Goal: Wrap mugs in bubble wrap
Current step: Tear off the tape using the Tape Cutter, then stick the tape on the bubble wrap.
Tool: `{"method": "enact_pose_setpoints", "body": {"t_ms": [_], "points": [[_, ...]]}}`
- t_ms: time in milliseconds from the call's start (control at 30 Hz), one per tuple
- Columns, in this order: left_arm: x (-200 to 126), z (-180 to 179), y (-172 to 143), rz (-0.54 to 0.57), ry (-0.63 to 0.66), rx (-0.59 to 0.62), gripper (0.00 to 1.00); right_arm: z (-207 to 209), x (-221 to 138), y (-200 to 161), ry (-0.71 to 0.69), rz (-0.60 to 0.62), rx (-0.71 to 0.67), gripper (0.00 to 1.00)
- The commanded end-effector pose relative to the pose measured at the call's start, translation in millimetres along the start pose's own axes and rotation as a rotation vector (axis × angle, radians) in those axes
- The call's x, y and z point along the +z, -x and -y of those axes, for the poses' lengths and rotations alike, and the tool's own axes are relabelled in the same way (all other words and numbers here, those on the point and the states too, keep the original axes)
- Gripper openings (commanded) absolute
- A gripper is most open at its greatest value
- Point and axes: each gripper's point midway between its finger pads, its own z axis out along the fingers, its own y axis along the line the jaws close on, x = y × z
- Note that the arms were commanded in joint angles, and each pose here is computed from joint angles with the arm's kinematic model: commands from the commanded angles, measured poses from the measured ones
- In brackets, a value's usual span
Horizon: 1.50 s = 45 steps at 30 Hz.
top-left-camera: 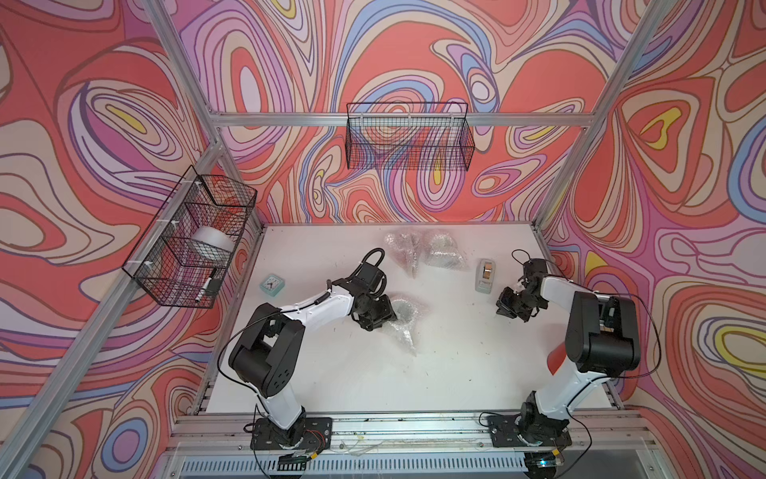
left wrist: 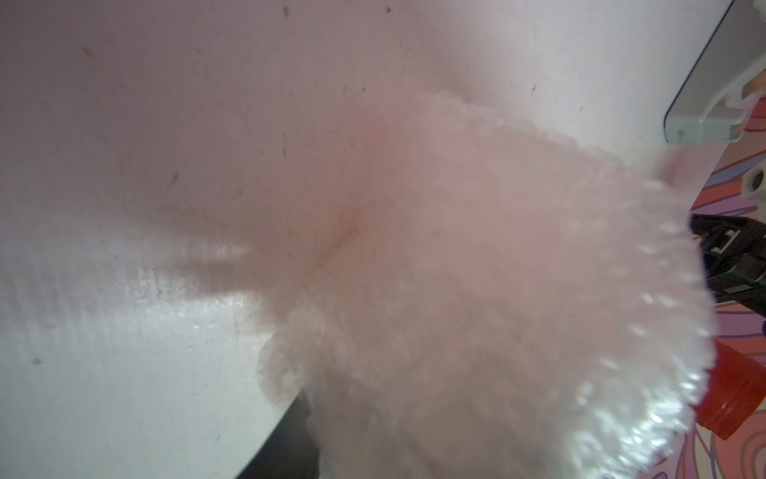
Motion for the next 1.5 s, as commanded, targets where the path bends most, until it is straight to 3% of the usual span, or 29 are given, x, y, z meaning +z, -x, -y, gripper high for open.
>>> {"method": "enact_pose_setpoints", "body": {"t_ms": [0, 100, 233, 367, 567, 733, 1000, 1300, 1467], "points": [[13.9, -13.5, -6.9, -0.028, 0.05, -0.034, 0.47, 24.8, -2.4, -20.8, -0.118, -0.047, 0.022, 0.0], [14.2, -13.3, -7.5, -0.027, 0.05, -0.039, 0.47, -9.9, -22.3, -15.8, 0.021, 0.004, -0.038, 0.0], [14.4, -11.4, -8.9, -0.024, 0.044, -0.055, 0.47, -102.8, -74.8, -22.8, 0.335, 0.081, -0.187, 0.0], [17.1, -8.7, -12.1, -0.025, 0.04, -0.069, 0.47, -201.6, -114.0, -66.8, 0.646, 0.044, -0.291, 0.0], [18.1, -9.9, -12.4, -0.01, 0.041, -0.097, 0.46, -288.3, -131.9, -132.7, 0.831, -0.043, -0.426, 0.0], [13.7, -9.2, -10.6, 0.014, 0.039, -0.117, 0.45, -309.0, -108.6, -173.6, 0.824, -0.129, -0.465, 0.0], [12.4, -7.9, -9.4, 0.031, 0.024, -0.159, 0.41, -295.6, -58.6, -211.9, 0.705, -0.206, -0.447, 0.0], [14.8, -10.0, -9.2, 0.031, 0.03, -0.171, 0.4, -263.3, -19.7, -221.2, 0.535, -0.211, -0.433, 0.0], [15.5, -10.1, -8.8, 0.031, 0.031, -0.173, 0.4, -252.0, -8.9, -224.6, 0.467, -0.198, -0.497, 0.0]]}}
